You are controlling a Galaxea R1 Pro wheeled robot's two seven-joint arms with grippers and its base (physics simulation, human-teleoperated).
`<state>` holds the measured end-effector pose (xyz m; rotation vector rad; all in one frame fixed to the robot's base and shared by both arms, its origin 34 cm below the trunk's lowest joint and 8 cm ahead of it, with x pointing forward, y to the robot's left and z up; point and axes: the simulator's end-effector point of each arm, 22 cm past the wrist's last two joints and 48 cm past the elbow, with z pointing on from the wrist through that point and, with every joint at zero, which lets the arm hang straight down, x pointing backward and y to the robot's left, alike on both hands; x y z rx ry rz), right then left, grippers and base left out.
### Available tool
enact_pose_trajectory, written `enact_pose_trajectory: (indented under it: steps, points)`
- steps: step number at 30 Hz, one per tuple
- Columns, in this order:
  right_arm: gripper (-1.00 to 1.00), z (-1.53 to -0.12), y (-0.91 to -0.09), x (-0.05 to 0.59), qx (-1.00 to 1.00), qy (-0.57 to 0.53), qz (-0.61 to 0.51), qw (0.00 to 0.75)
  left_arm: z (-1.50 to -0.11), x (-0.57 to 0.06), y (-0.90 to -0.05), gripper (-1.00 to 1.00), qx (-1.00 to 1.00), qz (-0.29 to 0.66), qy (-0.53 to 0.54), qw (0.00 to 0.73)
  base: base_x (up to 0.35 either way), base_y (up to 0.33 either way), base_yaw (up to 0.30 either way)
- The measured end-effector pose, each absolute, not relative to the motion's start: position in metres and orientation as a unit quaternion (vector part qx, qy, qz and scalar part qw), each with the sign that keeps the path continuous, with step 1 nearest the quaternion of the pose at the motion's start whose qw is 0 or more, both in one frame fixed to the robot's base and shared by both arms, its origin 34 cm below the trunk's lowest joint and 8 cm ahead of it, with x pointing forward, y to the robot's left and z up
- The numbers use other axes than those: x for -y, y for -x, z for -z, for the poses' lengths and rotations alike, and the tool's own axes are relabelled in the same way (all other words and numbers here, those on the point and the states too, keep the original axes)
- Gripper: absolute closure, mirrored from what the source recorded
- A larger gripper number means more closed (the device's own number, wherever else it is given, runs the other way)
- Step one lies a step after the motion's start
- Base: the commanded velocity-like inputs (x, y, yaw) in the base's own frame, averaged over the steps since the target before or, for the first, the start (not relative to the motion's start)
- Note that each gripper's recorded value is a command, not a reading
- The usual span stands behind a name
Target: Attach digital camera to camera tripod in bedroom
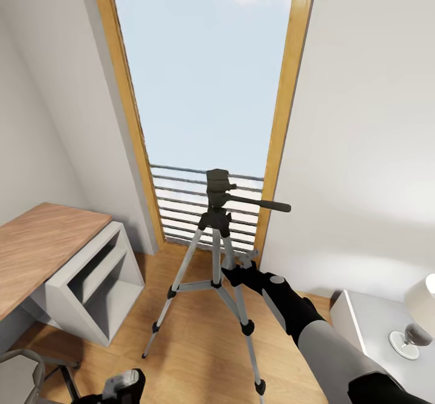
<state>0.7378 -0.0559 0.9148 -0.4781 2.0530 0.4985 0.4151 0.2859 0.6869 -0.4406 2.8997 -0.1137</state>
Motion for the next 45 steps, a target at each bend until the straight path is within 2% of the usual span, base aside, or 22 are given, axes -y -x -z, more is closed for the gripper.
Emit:
enact_pose_trajectory:
  steps: [7,14,19,25,29,36,45]
  points:
    - [1.0,-0.913,-0.737,0.056,-0.837,0.205,-0.197,0.467,-0.756,-0.28,-0.489,1.0,-0.979,0.036,0.138,0.148,0.0,0.0,0.0]
    - [1.0,-0.911,-0.736,0.057,-0.838,0.213,-0.189,0.466,-0.868,-0.339,-0.587,1.0,-0.956,0.03,0.19,0.222,0.0,0.0,0.0]
    - [1.0,-0.911,-0.734,0.051,-0.837,0.216,-0.192,0.465,-0.917,-0.351,-0.634,1.0,-0.95,0.013,0.185,0.251,0.0,0.0,0.0]
    - [1.0,-0.911,-0.734,0.049,-0.837,0.216,-0.193,0.465,-1.01,-0.358,-0.712,1.0,-0.929,0.011,0.183,0.321,0.0,0.0,0.0]
    - [1.0,-0.911,-0.734,0.049,-0.837,0.216,-0.193,0.465,-1.071,-0.356,-0.76,1.0,-0.912,0.028,0.188,0.364,0.0,0.0,0.0]
    - [1.0,-0.911,-0.734,0.048,-0.837,0.216,-0.194,0.465,-1.168,-0.341,-0.835,1.0,-0.893,0.075,0.203,0.394,0.0,0.0,0.0]
    - [1.0,-0.911,-0.734,0.049,-0.837,0.217,-0.193,0.465,-1.325,-0.282,-0.894,1.0,-0.867,0.18,0.194,0.423,0.0,0.0,0.0]
